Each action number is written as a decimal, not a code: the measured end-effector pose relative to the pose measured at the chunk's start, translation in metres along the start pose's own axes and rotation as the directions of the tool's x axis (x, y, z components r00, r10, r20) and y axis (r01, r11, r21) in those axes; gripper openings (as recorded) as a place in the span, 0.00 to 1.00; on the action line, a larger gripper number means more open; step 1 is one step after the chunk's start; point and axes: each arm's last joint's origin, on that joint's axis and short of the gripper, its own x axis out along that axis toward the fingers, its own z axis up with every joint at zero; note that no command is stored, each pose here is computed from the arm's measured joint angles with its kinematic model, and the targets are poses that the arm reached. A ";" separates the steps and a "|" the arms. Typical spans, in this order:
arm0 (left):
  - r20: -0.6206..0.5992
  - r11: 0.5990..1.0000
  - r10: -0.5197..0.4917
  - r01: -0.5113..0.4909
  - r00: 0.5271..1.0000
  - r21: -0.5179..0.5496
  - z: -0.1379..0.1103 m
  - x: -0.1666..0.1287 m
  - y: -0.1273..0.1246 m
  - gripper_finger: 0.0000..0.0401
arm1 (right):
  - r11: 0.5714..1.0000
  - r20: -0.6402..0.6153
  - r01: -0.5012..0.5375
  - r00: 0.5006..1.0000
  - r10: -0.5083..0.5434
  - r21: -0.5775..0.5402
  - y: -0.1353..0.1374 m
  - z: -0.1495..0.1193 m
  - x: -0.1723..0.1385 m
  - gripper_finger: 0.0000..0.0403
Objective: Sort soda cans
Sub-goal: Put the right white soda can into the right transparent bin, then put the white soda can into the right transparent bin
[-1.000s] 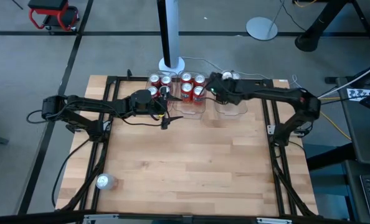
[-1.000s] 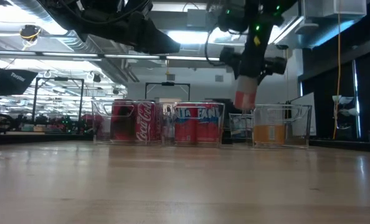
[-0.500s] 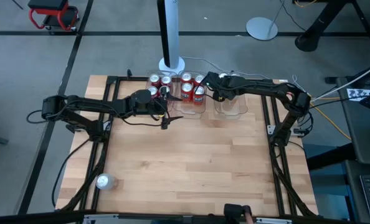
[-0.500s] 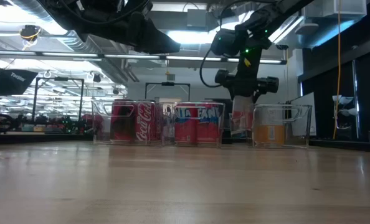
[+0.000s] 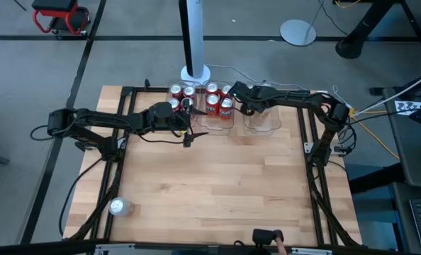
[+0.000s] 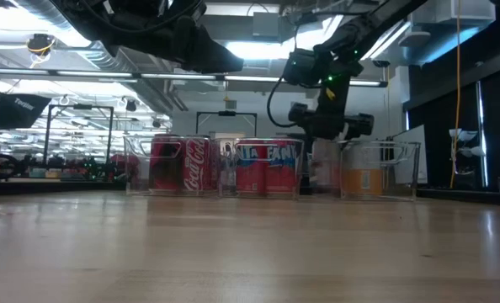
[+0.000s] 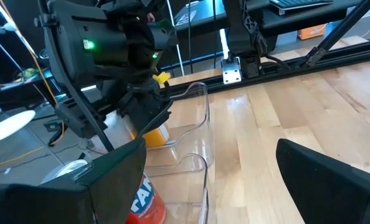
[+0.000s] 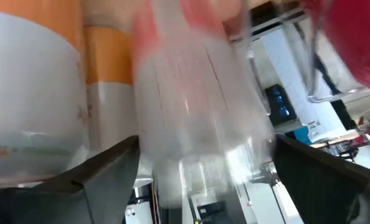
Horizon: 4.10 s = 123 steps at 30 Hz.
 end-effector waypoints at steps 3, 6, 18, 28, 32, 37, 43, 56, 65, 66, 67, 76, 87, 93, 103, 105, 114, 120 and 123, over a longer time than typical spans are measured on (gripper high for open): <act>-0.002 1.000 -0.001 0.001 1.000 0.000 0.000 0.000 0.000 0.87 | 1.000 0.006 0.012 1.000 -0.012 0.012 -0.001 0.000 0.000 0.92; -0.002 1.000 -0.001 0.001 1.000 0.000 0.000 0.000 0.000 0.87 | 1.000 0.006 0.016 1.000 -0.016 0.016 -0.002 0.000 0.000 0.93; -0.005 1.000 -0.002 0.002 1.000 0.000 0.000 0.000 0.000 0.87 | 0.995 -0.101 0.003 0.995 -0.013 -0.102 0.003 0.010 -0.033 0.89; -0.016 1.000 -0.006 0.005 1.000 -0.028 -0.002 0.000 -0.001 0.87 | 0.950 0.034 0.258 0.963 -0.268 0.177 0.022 0.010 -0.138 0.88; -0.042 0.999 -0.017 0.016 0.999 -0.029 -0.004 0.000 -0.002 0.87 | 0.904 0.310 0.226 0.886 -0.346 0.363 0.042 0.018 -0.180 0.88; -0.041 0.999 -0.040 0.039 0.998 -0.024 -0.002 0.000 -0.008 0.87 | 0.901 0.550 0.137 0.751 -0.366 0.411 0.058 0.053 -0.220 0.88; -0.021 0.995 -0.095 0.095 0.995 -0.012 0.003 0.000 -0.024 0.87 | 0.880 0.552 0.254 0.700 -0.453 0.401 0.089 0.115 -0.237 0.88; -0.344 0.978 -0.086 0.014 0.935 -0.208 0.026 -0.011 -0.070 0.87 | 0.724 0.527 0.350 0.511 -0.680 0.595 0.166 0.190 -0.182 0.88; -0.648 0.917 -0.200 -0.092 0.735 -0.387 0.071 -0.055 -0.089 0.87 | 0.642 0.441 0.395 0.490 -0.752 0.657 0.188 0.190 -0.153 0.88; -0.678 0.902 -0.204 -0.133 0.706 -0.410 0.073 -0.060 -0.091 0.87 | 0.635 0.425 0.401 0.498 -0.756 0.660 0.190 0.190 -0.151 0.88; -0.710 0.886 -0.215 -0.171 0.671 -0.430 0.073 -0.066 -0.093 0.87 | 0.631 0.413 0.406 0.506 -0.757 0.661 0.192 0.190 -0.148 0.88; -0.847 0.697 -0.392 -0.485 0.360 -0.529 0.065 -0.109 -0.127 0.87 | 0.625 0.399 0.444 0.503 -0.767 0.641 0.192 0.189 -0.148 0.88; -0.901 0.589 -0.404 -0.709 0.158 -0.388 0.062 -0.153 -0.158 0.87 | 0.615 0.403 0.454 0.483 -0.778 0.644 0.190 0.189 -0.150 0.88; -0.906 0.557 -0.397 -0.747 0.144 -0.363 0.063 -0.175 -0.176 0.87 | 0.641 0.470 0.395 0.449 -0.760 0.659 0.191 0.191 -0.151 0.88; -0.888 0.525 -0.434 -0.759 0.152 -0.386 0.064 -0.205 -0.199 0.87 | 0.651 0.500 0.365 0.431 -0.752 0.665 0.191 0.191 -0.152 0.88; -0.893 0.529 -0.426 -0.760 0.147 -0.377 0.063 -0.207 -0.202 0.87 | 0.651 0.499 0.364 0.430 -0.752 0.666 0.191 0.191 -0.152 0.88; -0.910 0.579 -0.394 -0.733 0.132 -0.357 0.055 -0.204 -0.225 0.87 | 0.642 0.496 0.356 0.421 -0.759 0.679 0.190 0.191 -0.153 0.88; -0.908 0.604 -0.397 -0.707 0.135 -0.369 0.050 -0.197 -0.239 0.87 | 0.642 0.496 0.355 0.421 -0.759 0.680 0.190 0.191 -0.153 0.88; -0.915 0.625 -0.383 -0.694 0.126 -0.357 0.047 -0.196 -0.242 0.87 | 0.642 0.496 0.355 0.421 -0.759 0.680 0.190 0.191 -0.153 0.88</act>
